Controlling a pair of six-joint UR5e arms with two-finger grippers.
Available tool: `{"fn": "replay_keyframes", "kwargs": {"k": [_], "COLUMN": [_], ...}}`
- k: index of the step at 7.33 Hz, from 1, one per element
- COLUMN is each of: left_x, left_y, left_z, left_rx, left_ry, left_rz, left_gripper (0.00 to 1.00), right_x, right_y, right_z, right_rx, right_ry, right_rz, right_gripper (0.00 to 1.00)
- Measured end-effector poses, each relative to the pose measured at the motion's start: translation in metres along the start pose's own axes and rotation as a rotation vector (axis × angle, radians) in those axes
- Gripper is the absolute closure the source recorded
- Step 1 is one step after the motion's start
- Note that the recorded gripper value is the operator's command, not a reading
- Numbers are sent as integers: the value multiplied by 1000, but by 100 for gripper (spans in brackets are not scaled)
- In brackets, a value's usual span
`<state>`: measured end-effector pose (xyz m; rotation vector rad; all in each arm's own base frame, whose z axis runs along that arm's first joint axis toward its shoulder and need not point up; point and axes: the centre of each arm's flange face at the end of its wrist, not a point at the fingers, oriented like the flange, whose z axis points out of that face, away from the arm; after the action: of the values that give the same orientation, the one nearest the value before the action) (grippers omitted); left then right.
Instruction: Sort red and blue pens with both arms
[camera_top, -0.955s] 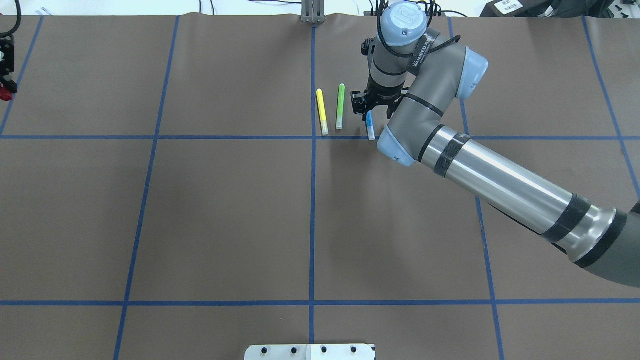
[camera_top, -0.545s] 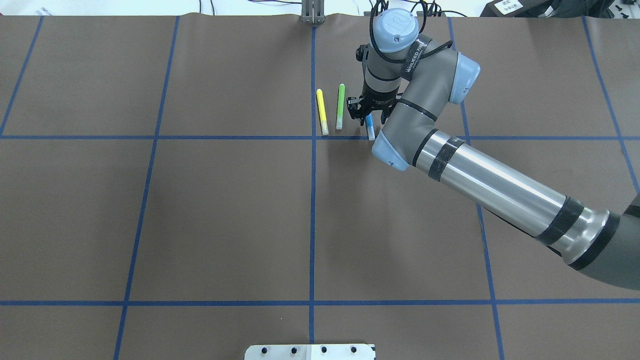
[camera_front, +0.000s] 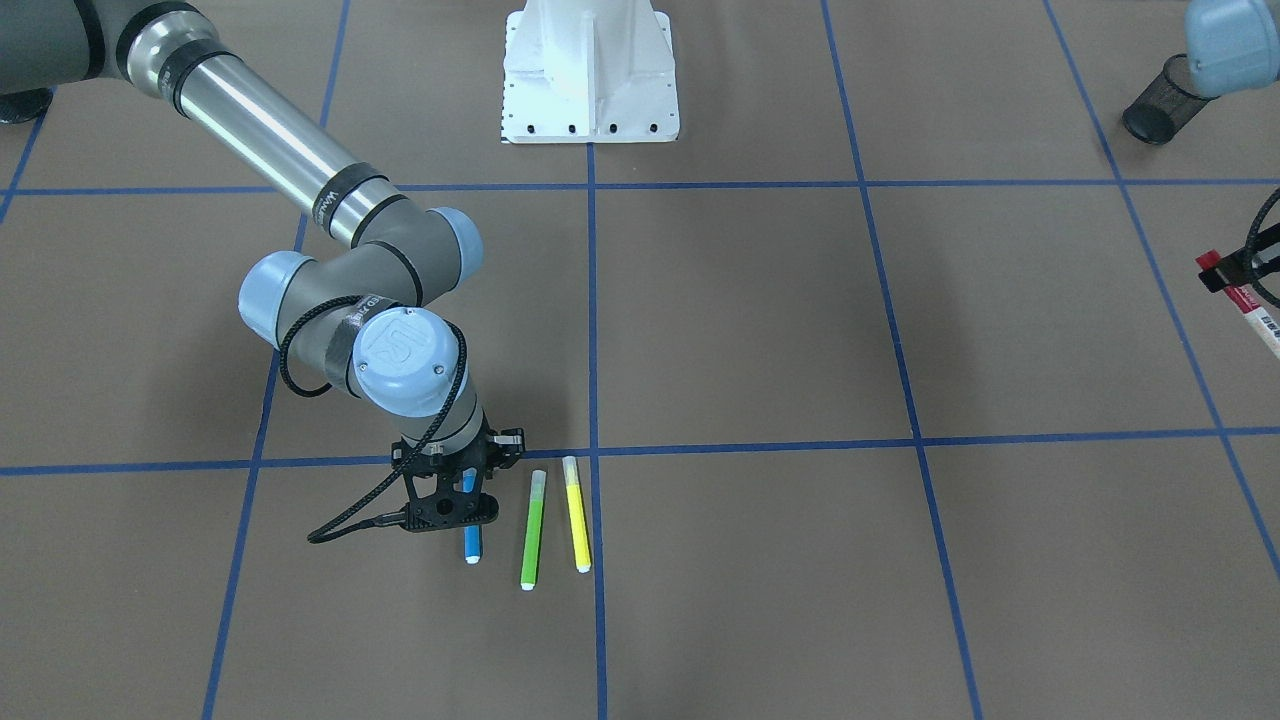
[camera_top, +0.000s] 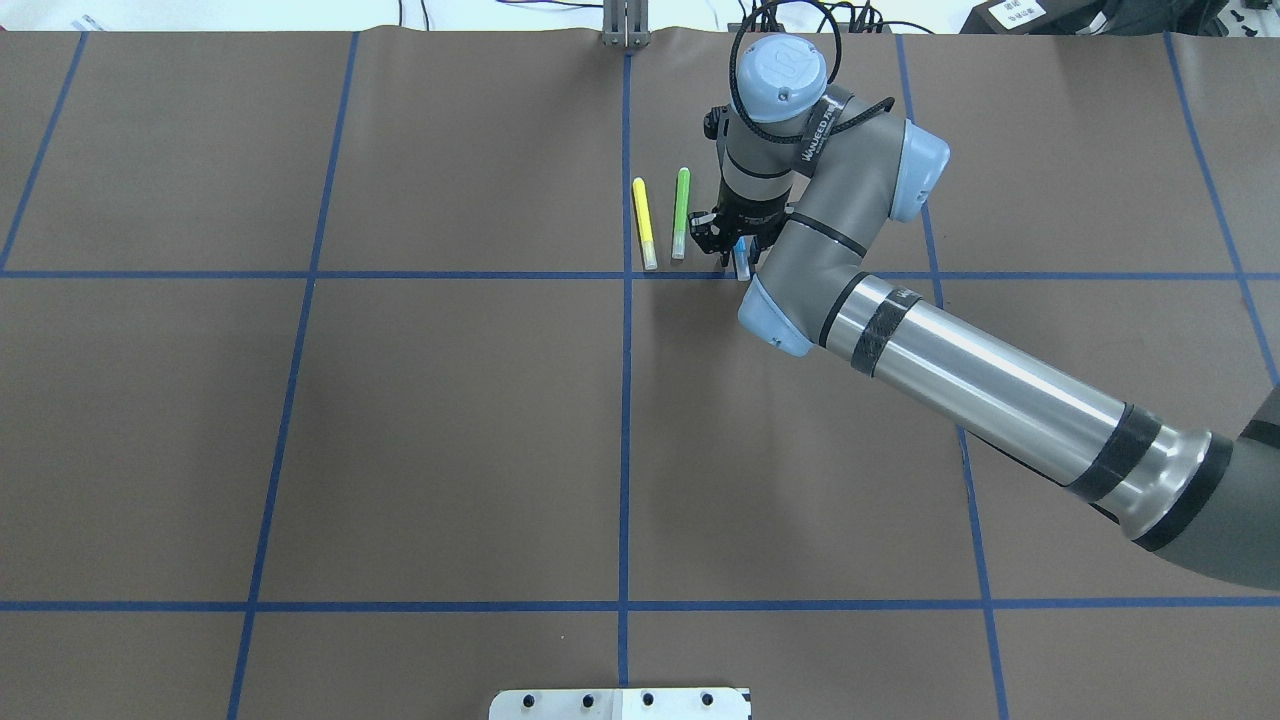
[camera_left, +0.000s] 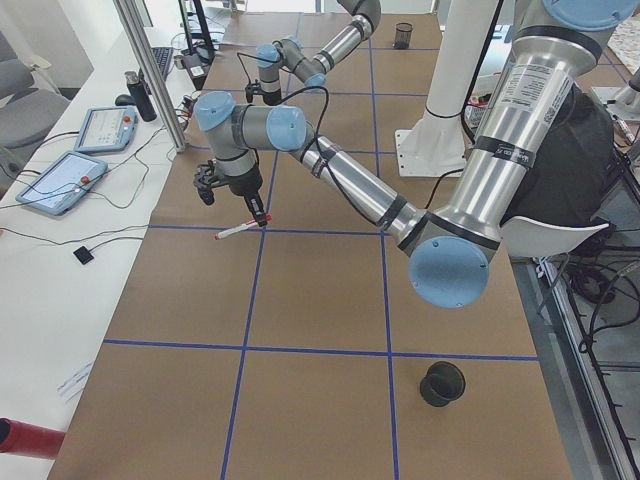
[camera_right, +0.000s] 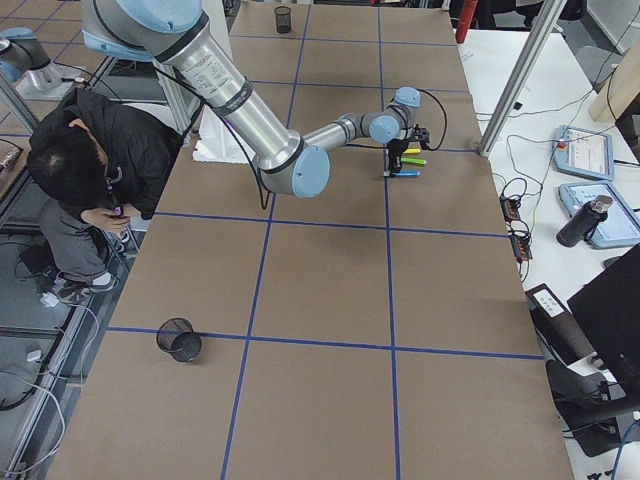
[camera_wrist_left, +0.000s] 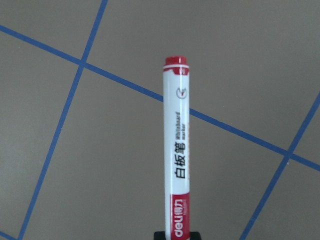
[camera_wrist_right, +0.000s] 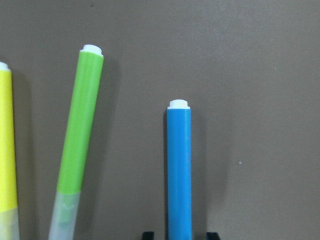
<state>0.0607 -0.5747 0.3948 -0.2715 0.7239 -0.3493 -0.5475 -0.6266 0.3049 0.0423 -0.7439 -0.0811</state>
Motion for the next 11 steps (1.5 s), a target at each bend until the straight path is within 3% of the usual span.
{"fn": "replay_keyframes", "kwargs": {"k": [1, 3, 7, 9, 11], "left_x": [-1, -9, -27, -47, -102], "left_y": [0, -2, -3, -4, -1], "left_z": [0, 1, 10, 19, 43], "left_rx": [0, -4, -19, -34, -74], "left_ry": [0, 0, -1, -9, -29], "left_rz": [-1, -16, -38, -24, -25], "left_gripper": [100, 100, 100, 100, 100], "right_x": [0, 1, 4, 13, 26], "right_y": [2, 2, -5, -17, -25], "right_z": [3, 4, -10, -38, -74], "right_rx": [-4, -5, 4, 6, 3], "right_ry": [2, 3, -9, -25, -5], "right_rz": [-2, -4, 2, 24, 22], "right_gripper": [58, 100, 100, 100, 100]}}
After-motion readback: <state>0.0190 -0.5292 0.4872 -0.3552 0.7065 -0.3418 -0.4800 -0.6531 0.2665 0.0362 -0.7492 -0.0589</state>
